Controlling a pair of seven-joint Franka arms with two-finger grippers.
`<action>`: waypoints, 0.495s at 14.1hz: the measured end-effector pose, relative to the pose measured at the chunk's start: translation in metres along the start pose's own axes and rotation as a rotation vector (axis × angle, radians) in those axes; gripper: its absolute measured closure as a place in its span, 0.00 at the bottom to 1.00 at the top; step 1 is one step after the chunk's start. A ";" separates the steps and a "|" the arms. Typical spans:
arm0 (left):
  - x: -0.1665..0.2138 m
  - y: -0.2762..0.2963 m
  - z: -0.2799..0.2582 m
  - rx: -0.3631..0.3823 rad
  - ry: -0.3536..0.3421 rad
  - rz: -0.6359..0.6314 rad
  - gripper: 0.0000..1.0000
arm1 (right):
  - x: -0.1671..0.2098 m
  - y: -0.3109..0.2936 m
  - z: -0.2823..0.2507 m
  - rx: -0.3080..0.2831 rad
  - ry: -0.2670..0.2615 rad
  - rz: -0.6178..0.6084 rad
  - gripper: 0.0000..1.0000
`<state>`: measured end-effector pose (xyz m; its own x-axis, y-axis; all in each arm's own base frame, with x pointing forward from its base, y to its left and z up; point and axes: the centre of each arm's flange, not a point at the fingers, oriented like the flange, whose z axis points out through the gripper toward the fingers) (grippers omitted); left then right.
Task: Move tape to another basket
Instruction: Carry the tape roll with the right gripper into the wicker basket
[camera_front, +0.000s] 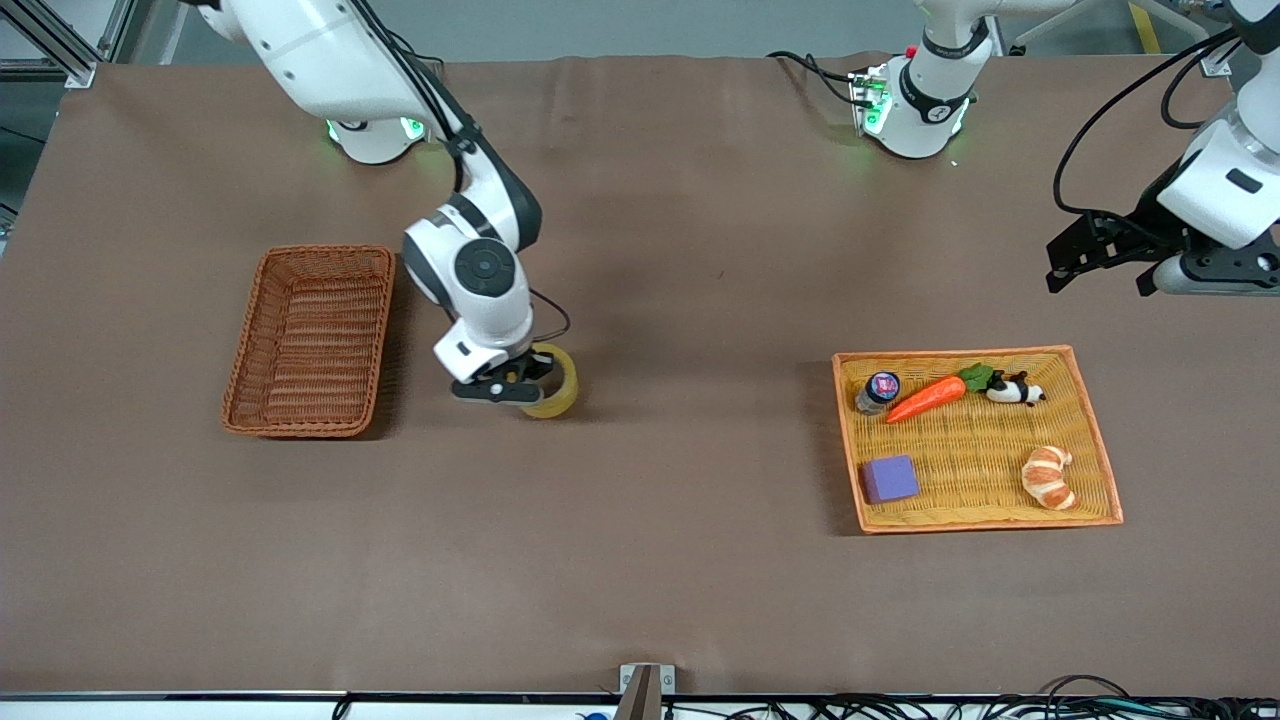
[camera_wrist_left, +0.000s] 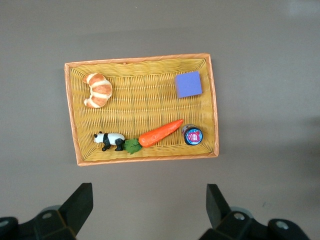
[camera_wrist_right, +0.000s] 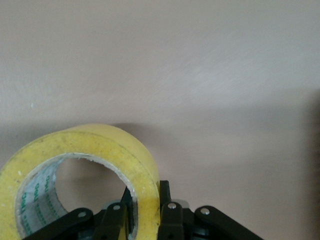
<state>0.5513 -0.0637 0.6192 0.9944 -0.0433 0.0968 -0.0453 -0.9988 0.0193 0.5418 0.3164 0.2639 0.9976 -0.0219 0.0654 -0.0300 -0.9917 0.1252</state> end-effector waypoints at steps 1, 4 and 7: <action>0.001 -0.004 -0.001 0.001 0.000 -0.007 0.00 | 0.011 0.023 -0.024 -0.010 0.003 -0.022 0.78; 0.004 -0.010 0.005 0.002 -0.012 -0.017 0.00 | 0.036 0.110 -0.079 -0.042 0.000 -0.113 0.78; 0.005 -0.012 0.010 0.002 -0.023 -0.022 0.00 | 0.033 0.197 -0.076 -0.075 -0.038 -0.197 0.78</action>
<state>0.5582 -0.0523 0.6096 0.9970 -0.0219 0.0737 -0.0234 -0.9995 0.0190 0.5636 0.1295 0.3659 0.9862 0.1652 -0.0052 0.1627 -0.9650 0.2055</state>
